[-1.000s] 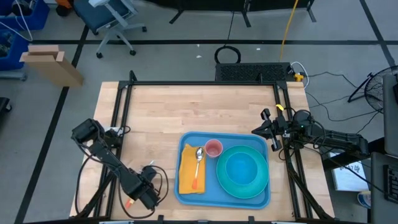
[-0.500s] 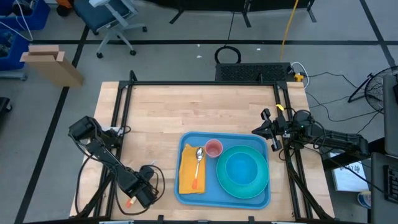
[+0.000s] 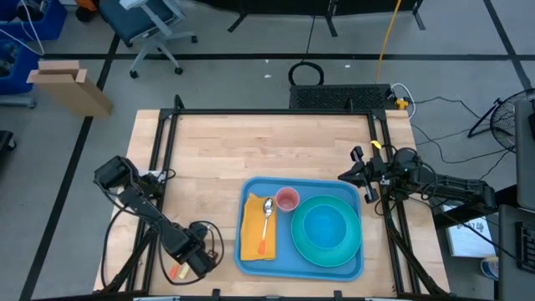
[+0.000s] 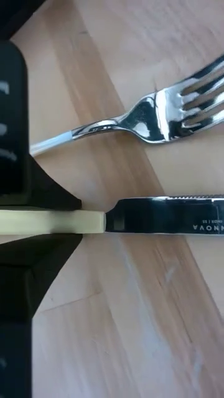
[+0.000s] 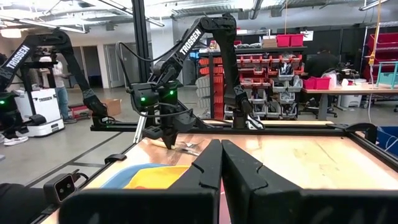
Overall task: Set up tray
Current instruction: Put the yellow table knife on top of the yellow table napkin to the left side of the orange spoon
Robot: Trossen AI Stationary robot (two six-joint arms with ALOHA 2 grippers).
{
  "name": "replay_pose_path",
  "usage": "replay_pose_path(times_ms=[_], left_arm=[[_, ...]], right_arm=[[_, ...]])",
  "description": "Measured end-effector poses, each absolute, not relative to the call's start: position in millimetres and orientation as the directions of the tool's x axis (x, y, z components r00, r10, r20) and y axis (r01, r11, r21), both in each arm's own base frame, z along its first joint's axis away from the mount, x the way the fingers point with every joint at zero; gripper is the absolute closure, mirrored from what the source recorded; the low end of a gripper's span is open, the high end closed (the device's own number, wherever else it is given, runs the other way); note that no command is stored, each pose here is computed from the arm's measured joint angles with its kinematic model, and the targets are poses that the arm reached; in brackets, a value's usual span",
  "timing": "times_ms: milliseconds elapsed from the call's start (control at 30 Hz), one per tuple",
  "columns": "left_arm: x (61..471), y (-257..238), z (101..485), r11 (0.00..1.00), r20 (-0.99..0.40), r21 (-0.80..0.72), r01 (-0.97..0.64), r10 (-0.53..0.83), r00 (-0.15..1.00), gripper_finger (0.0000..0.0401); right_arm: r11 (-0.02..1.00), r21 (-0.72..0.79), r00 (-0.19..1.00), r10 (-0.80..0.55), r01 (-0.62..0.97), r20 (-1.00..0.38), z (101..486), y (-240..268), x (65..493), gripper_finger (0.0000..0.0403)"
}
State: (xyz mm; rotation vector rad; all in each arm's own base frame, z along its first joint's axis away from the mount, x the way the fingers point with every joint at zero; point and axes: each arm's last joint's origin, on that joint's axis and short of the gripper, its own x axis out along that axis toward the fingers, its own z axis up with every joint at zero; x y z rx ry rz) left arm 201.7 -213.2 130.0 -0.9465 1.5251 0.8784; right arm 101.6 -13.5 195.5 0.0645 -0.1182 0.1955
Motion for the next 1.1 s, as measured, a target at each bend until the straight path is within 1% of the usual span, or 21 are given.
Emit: replay_pose_path(times_ms=[100,200,267,400,500,600,700,767,867,933,1000,1100], left_arm=[[200.9,-212.7,133.7,0.372,-0.988,0.046,-0.927,-0.121,-0.097,0.0356],[198.6,-211.2,143.2,0.337,-0.992,0.009,-0.942,-0.117,-0.052,0.0356],[197.5,-208.6,154.2,0.314,-0.996,-0.064,-0.947,-0.081,0.04,0.0356],[201.1,-198.1,183.6,0.265,-0.958,-0.276,-0.924,0.002,0.287,0.0356],[213.4,-186.7,198.3,0.249,-0.908,-0.398,-0.883,0.032,0.419,0.0356],[236.3,-173.1,209.7,0.272,-0.865,-0.474,-0.837,0.034,0.501,0.0356],[262.6,-157.8,217.7,0.326,-0.808,-0.551,-0.768,0.021,0.589,0.0356],[280.1,-148.1,223.1,0.362,-0.759,-0.597,-0.716,0.035,0.65,0.0356],[296.9,-135.8,219.0,0.392,-0.747,-0.589,-0.707,0.07,0.661,0.0356],[304.6,-134.6,207.1,0.395,-0.773,-0.568,-0.722,0.045,0.632,0.0356],[310.3,-135.9,191.9,0.388,-0.801,-0.543,-0.745,0.028,0.598,0.0356],[321.3,-141.7,177.2,0.345,-0.787,-0.579,-0.738,0.001,0.617,0.0356]], right_arm=[[0.979,0.055,0.975,0.19,-0.197,0.118,194.9,-13.5,101.7,0.0403],[0.979,0.055,0.975,0.19,-0.197,0.118,195.0,-13.5,101.7,0.0403],[0.978,0.055,0.974,0.192,-0.199,0.117,194.9,-13.5,101.7,0.0403],[0.978,0.057,0.975,0.193,-0.2,0.114,194.5,-13.5,101.7,0.0403],[0.978,0.057,0.975,0.193,-0.2,0.112,194.3,-13.5,101.8,0.0403],[0.978,0.057,0.975,0.193,-0.2,0.112,194.3,-13.5,101.8,0.0403],[0.978,0.058,0.975,0.193,-0.2,0.111,194.3,-13.5,101.8,0.0403],[0.978,0.058,0.975,0.193,-0.2,0.111,194.3,-13.5,101.8,0.0403],[0.978,0.058,0.975,0.193,-0.2,0.111,194.3,-13.5,101.8,0.0403],[0.978,0.058,0.975,0.193,-0.201,0.111,194.2,-13.5,101.8,0.0403],[0.978,0.059,0.975,0.193,-0.201,0.109,194.1,-13.4,101.8,0.0403],[0.978,0.061,0.976,0.193,-0.2,0.105,193.6,-13.5,101.9,0.0403]])
